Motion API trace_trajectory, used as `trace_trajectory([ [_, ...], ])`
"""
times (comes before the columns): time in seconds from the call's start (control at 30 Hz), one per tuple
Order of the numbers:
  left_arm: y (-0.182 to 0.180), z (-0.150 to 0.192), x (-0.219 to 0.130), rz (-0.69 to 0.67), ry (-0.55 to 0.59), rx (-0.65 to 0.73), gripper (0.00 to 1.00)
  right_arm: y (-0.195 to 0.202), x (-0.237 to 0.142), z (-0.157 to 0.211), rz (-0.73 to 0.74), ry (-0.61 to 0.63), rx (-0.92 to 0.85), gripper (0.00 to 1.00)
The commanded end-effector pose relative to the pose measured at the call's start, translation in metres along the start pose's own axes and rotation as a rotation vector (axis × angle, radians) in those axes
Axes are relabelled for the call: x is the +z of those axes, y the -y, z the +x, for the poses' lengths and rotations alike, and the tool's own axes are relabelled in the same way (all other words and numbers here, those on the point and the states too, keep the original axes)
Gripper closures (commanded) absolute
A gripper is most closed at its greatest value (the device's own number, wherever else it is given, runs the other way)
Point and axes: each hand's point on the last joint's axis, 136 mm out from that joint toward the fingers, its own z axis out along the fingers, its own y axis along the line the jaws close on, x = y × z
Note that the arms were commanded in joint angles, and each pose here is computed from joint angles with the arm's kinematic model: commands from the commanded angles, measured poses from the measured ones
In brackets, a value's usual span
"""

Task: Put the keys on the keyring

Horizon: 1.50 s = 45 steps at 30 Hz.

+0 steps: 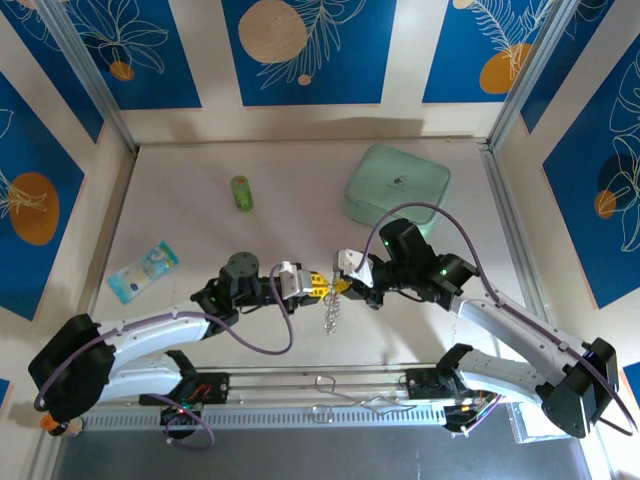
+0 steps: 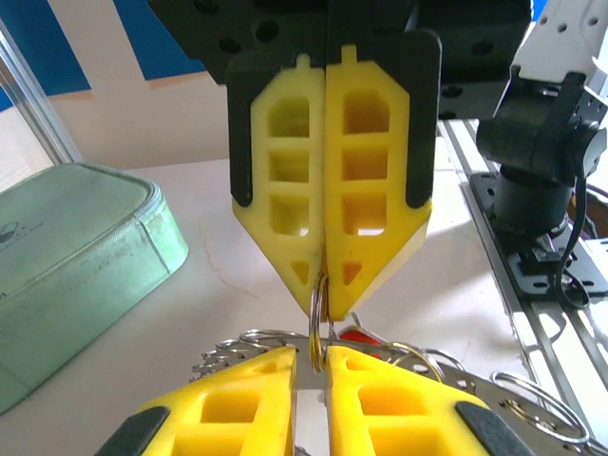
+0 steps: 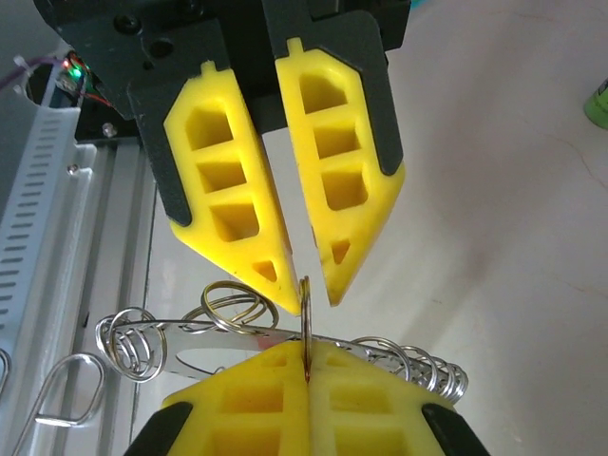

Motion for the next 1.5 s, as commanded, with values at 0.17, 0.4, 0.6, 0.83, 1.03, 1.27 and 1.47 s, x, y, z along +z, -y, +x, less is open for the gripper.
trace_trajectory([
  [0.17, 0.0, -0.007, 0.004, 0.018, -0.009, 0.013, 0.84, -0.004, 0.004, -0.002, -0.009, -0.099, -0.134, 1.0],
  [0.4, 0.0, -0.009, 0.005, 0.025, 0.0, 0.004, 0.87, -0.006, 0.014, 0.0, -0.022, -0.153, -0.177, 1.0],
  [0.6, 0.003, -0.01, 0.003, 0.033, 0.003, 0.018, 1.0, 0.0, 0.007, 0.003, 0.019, -0.101, -0.116, 0.86],
  [0.83, 0.006, -0.018, -0.002, 0.033, 0.062, 0.039, 1.0, -0.004, -0.001, 0.011, 0.011, 0.001, 0.03, 0.68],
  [1.03, 0.01, -0.021, -0.003, 0.049, 0.084, 0.05, 1.0, -0.005, 0.004, 0.01, 0.0, 0.029, 0.052, 0.69],
  [1.27, 0.012, -0.021, -0.004, 0.062, 0.088, 0.053, 1.0, -0.004, 0.006, 0.013, 0.0, 0.022, 0.052, 0.79],
  [1.47, 0.015, -0.026, -0.004, 0.081, 0.105, 0.06, 1.0, -0.005, 0.007, 0.012, -0.013, 0.03, 0.061, 0.83],
])
